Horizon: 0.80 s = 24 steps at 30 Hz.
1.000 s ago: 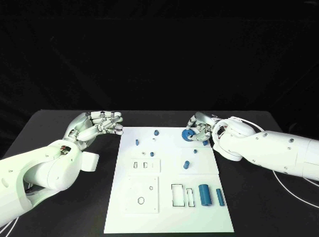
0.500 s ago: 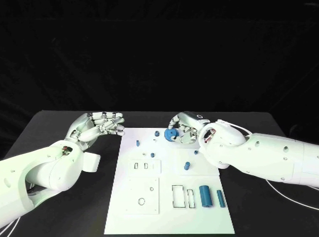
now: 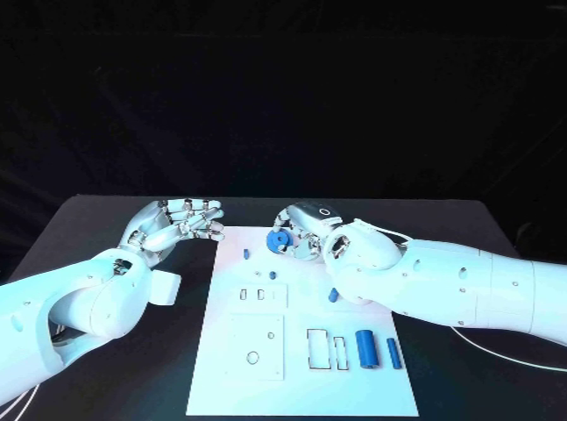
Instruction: Assemble the parts on the task board
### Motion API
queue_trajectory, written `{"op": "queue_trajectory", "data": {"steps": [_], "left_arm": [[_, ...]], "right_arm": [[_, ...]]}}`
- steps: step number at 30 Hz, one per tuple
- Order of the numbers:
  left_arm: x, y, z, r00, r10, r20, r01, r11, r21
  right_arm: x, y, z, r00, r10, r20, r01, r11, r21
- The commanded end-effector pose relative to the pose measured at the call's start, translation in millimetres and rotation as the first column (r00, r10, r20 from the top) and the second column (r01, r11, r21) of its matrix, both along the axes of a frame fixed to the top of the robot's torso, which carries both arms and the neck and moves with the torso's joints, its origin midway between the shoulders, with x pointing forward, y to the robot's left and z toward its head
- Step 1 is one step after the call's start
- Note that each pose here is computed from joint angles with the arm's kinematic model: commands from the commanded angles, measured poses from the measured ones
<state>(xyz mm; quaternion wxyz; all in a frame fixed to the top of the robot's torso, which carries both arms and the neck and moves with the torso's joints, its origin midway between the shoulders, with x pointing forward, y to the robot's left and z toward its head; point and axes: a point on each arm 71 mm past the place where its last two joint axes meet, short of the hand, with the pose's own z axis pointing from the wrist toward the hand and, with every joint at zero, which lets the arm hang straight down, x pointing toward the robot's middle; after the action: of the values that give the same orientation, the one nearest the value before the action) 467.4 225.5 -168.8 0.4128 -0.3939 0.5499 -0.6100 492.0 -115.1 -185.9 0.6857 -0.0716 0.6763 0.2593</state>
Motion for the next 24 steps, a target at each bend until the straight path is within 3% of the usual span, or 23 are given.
{"op": "queue_trajectory", "data": {"steps": [1, 12, 24], "left_arm": [[-0.6, -3.0, 1.5, 1.000, -0.022, 0.005, 0.022, 1.000, -0.009], [-0.7, -2.6, 1.6, 1.000, -0.021, 0.004, 0.021, 1.000, -0.009], [-0.6, -2.5, 1.5, 1.000, -0.021, 0.003, 0.022, 1.000, -0.008]], "right_arm": [[1.9, 3.1, -4.5, 1.000, -0.003, 0.016, 0.004, 1.000, -0.031], [4.9, 10.6, -21.6, 0.999, -0.011, -0.031, 0.009, 0.998, -0.070], [8.9, 13.6, -28.0, 0.999, -0.023, -0.046, 0.019, 0.996, -0.089]]}}
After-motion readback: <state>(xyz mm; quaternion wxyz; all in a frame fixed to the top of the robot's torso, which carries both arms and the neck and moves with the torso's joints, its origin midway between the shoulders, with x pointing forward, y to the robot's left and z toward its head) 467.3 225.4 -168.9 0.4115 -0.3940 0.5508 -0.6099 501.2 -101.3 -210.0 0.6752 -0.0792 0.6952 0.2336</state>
